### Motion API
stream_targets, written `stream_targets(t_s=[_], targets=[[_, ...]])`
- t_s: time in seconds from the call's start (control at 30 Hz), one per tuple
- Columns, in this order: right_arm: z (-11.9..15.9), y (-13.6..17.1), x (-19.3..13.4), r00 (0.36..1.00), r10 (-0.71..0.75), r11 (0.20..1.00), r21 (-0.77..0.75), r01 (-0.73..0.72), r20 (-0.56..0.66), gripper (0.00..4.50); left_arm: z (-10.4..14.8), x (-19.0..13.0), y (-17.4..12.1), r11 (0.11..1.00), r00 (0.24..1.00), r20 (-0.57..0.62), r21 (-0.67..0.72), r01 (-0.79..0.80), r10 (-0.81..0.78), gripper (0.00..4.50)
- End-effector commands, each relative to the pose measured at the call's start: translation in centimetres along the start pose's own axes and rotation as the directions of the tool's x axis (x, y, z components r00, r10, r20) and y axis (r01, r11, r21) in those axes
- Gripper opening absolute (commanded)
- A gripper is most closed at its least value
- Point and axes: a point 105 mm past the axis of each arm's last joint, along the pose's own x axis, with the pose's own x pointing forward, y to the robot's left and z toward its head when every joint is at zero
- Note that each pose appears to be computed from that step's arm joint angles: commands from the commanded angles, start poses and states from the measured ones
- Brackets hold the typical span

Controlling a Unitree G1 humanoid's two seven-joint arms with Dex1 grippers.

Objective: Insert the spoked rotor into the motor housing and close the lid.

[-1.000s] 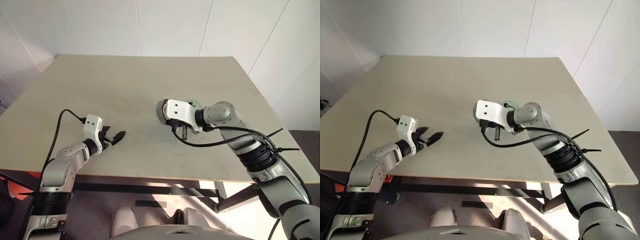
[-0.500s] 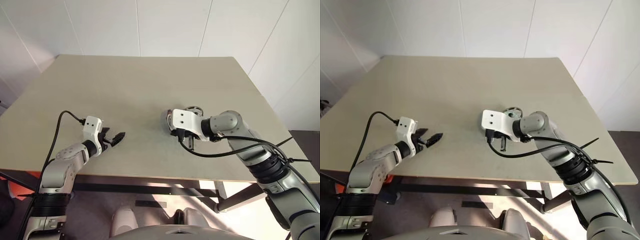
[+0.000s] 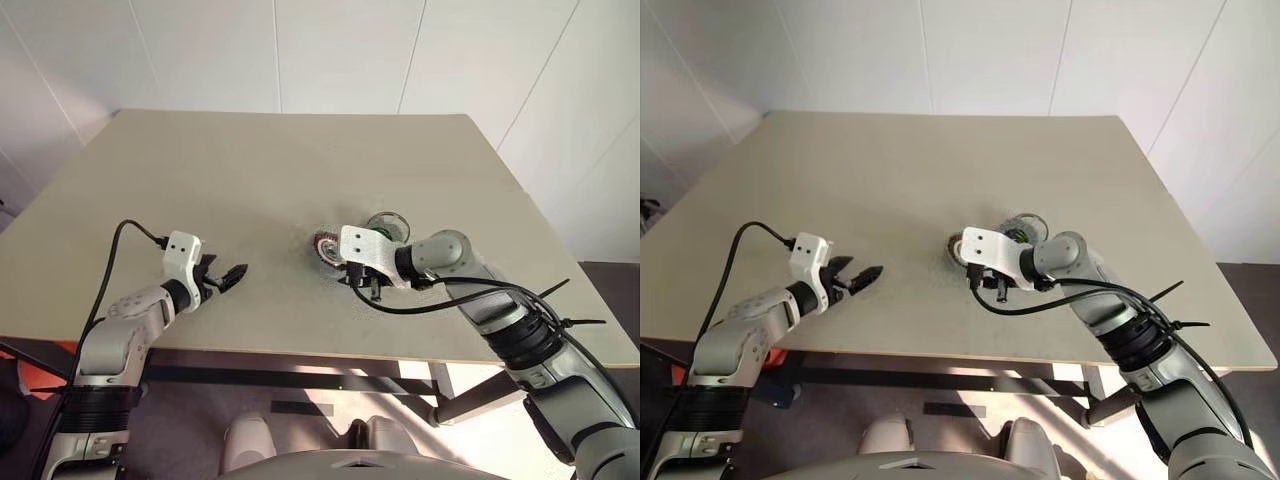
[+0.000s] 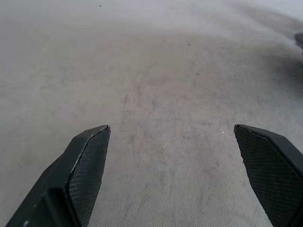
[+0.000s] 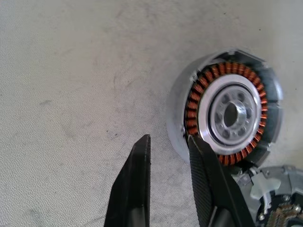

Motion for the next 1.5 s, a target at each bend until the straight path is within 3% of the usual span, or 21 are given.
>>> stream_targets(t_s=[0.03, 0.23, 0.47, 0.57, 0.63, 0.7, 0.8, 1.03, 1.13, 1.33, 1.5], targets=[[1.5, -1.2, -0.6, 0.998, -0.044, 0.998, -0.049, 0.045, 0.036, 2.66, 1.5, -0.3, 0.3, 0.999, 0.999, 0.045, 0.031, -0.012, 0.010, 4.43], [3.0, -1.7, -1.2, 0.995, -0.050, 0.996, -0.063, 0.055, 0.085, 4.48, 1.4, -0.3, 0.3, 1.000, 0.999, 0.044, 0.027, -0.013, 0.012, 4.43], [7.9, -2.4, -3.8, 0.954, -0.062, 0.997, -0.029, 0.074, 0.294, 4.48, 1.2, -0.1, 0.3, 1.000, 0.999, 0.040, 0.026, -0.010, 0.009, 4.43], [9.7, -4.0, -5.5, 0.913, -0.128, 0.992, 0.054, 0.116, 0.388, 4.48, 1.2, 0.0, 0.2, 1.000, 0.999, 0.037, 0.026, -0.007, 0.006, 4.43], [10.5, -6.7, -7.1, 0.865, -0.261, 0.965, 0.149, 0.217, 0.428, 4.48, 1.1, 0.1, 0.1, 1.000, 0.999, 0.035, 0.026, -0.003, 0.002, 4.43], [9.2, -9.7, -8.2, 0.828, -0.421, 0.904, 0.248, 0.348, 0.370, 4.48, 1.0, 0.2, 0.0, 1.000, 0.999, 0.033, 0.024, 0.002, -0.003, 4.43], [4.6, -11.8, -8.7, 0.812, -0.554, 0.823, 0.270, 0.500, 0.186, 4.48, 1.0, 0.5, -0.2, 1.000, 0.999, 0.033, 0.022, 0.014, -0.015, 4.43], [-2.9, -13.0, -11.7, 0.750, -0.657, 0.720, 0.233, 0.654, -0.076, 4.48, 1.0, 0.9, -0.3, 0.999, 0.999, 0.023, 0.029, 0.034, -0.035, 4.43], [-3.9, -12.0, -12.2, 0.774, -0.625, 0.744, 0.222, 0.630, -0.103, 4.48, 1.0, 1.0, -0.3, 0.999, 0.999, 0.019, 0.032, 0.042, -0.042, 4.43], [-5.3, -7.5, -10.4, 0.883, -0.456, 0.850, 0.241, 0.468, -0.108, 4.48, 1.0, 1.2, -0.3, 0.998, 0.999, 0.014, 0.037, 0.050, -0.051, 4.43], [-7.2, -5.1, -8.3, 0.916, -0.381, 0.856, 0.326, 0.402, -0.129, 4.48, 1.1, 1.2, -0.5, 0.997, 0.998, 0.014, 0.040, 0.063, -0.063, 4.43]])
